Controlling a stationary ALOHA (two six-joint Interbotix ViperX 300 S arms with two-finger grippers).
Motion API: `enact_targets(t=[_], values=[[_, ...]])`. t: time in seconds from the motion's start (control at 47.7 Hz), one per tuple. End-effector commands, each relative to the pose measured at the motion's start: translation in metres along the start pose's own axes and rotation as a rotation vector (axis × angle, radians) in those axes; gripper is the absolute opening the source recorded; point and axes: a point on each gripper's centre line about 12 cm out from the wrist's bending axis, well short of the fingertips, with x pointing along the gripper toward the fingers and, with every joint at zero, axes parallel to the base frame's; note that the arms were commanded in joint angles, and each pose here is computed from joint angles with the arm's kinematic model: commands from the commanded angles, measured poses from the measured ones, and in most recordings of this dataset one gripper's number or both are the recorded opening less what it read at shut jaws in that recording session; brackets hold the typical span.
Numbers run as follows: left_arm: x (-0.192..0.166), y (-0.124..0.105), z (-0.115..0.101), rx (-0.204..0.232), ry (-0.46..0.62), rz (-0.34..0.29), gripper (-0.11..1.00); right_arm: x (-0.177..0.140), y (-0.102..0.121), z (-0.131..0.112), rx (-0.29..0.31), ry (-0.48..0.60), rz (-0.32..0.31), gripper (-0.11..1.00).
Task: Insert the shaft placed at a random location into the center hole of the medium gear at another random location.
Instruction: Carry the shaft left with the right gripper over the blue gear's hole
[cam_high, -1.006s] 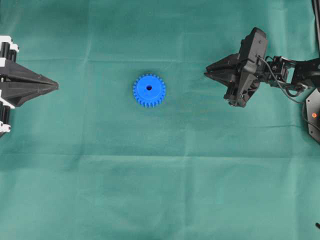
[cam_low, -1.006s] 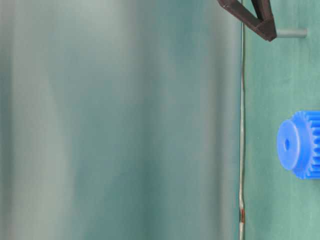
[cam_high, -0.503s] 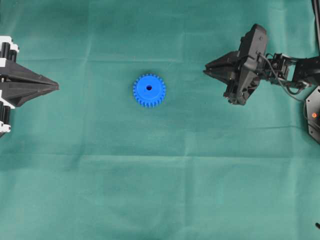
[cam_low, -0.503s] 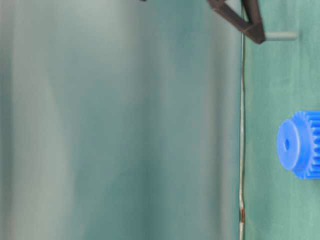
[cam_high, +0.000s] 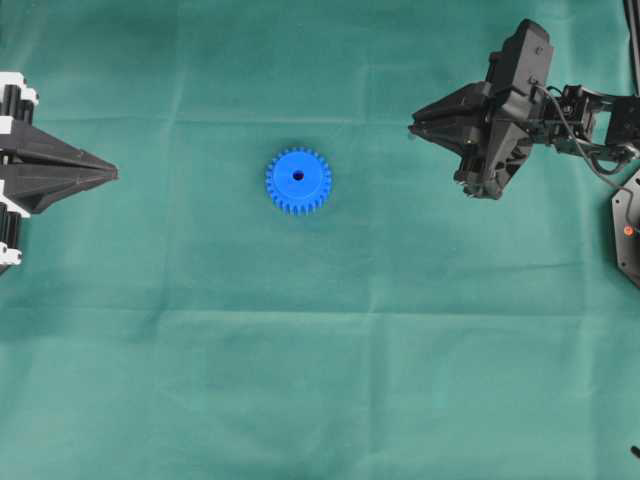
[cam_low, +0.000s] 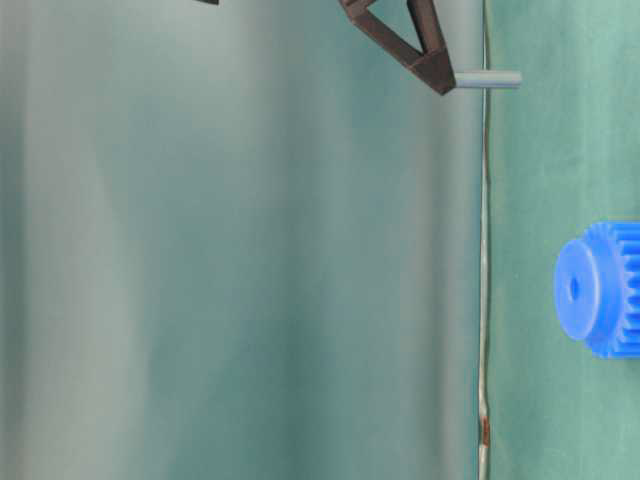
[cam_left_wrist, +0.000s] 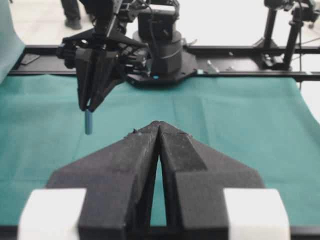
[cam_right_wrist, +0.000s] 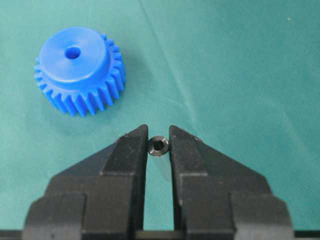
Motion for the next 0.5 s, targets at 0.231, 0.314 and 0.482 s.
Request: enact_targets(t=[0.231,0.314,0.482], values=[[0.003,0.0,0.007,0.001,-0.017,-0.001,0.0,0.012,0.011,0.024,-0.014,-0.072,0.029,0.13],[0.003,0.0,0.007,0.005,-0.017,-0.001,0.0,0.022,0.02,0.03,-0.024,-0.075,0.048,0.13],[0.003,0.0,0.007,0.003,-0.017,-0.001,0.0,0.046,0.036,0.045,-0.035,-0.082,0.084,0.13]])
